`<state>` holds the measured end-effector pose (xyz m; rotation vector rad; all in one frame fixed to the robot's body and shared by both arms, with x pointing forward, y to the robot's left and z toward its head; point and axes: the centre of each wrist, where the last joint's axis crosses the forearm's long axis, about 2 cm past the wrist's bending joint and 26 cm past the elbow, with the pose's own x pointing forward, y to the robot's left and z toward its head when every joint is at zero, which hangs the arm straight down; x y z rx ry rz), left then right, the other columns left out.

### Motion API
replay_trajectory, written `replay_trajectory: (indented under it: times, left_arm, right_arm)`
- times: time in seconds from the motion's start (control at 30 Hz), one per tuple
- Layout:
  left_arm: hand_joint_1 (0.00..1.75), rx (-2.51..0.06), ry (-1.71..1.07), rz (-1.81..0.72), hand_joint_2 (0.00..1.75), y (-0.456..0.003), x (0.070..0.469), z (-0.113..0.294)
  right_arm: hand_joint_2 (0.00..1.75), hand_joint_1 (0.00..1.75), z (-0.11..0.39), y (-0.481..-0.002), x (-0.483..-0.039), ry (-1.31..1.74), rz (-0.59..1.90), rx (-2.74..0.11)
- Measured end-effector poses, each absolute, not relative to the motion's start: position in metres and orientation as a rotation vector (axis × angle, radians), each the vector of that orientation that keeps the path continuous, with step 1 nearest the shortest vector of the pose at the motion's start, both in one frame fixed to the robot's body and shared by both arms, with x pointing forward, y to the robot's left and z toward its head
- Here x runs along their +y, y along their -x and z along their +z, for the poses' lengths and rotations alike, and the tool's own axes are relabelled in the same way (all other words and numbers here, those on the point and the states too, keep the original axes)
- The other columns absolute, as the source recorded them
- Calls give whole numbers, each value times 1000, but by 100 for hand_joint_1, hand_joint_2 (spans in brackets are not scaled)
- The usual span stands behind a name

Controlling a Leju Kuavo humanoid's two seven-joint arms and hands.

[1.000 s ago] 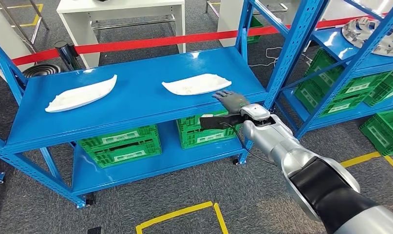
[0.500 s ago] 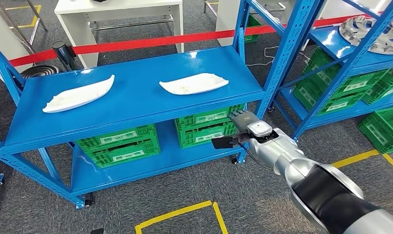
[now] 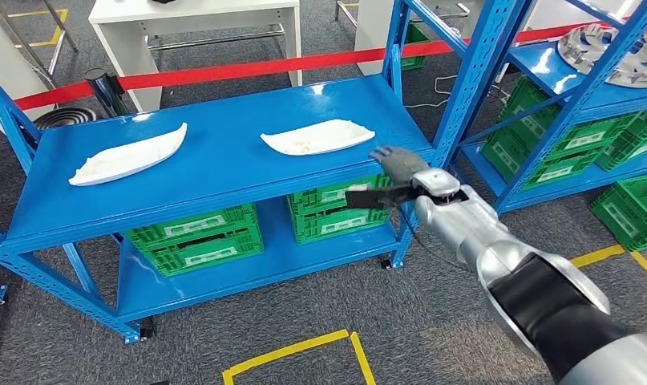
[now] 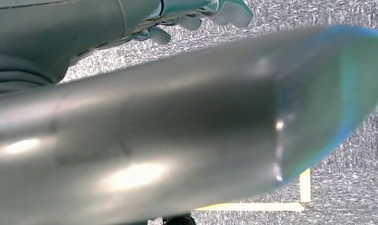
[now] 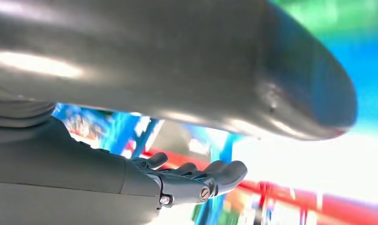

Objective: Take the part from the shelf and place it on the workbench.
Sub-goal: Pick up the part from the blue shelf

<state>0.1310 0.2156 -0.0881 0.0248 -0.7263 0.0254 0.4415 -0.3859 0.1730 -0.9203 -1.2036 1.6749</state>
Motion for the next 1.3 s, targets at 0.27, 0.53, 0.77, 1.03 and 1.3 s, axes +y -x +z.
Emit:
replay_trajectory:
  times: [0.27,0.53,0.77,1.03,1.3]
  left_arm:
    - [0,-738,-27,30,0,-131,218,-88]
    - [0,-727,-22,34,0,-129,215,-88]
    - [0,-716,-27,34,0,-130,215,-88]
    - [0,-705,-39,29,0,-131,215,-88]
    - [0,-702,-44,29,0,-131,215,-88]
  right_arm:
    - [0,0,313,-486,-390,1023,1587,-1419]
    - [0,0,355,-488,-407,1091,1546,-1472]
    - [0,0,355,-484,-421,1112,1531,-1459]
    - [0,0,357,-482,-426,1122,1525,-1449]
    - [0,0,356,-481,-430,1116,1522,-1443]
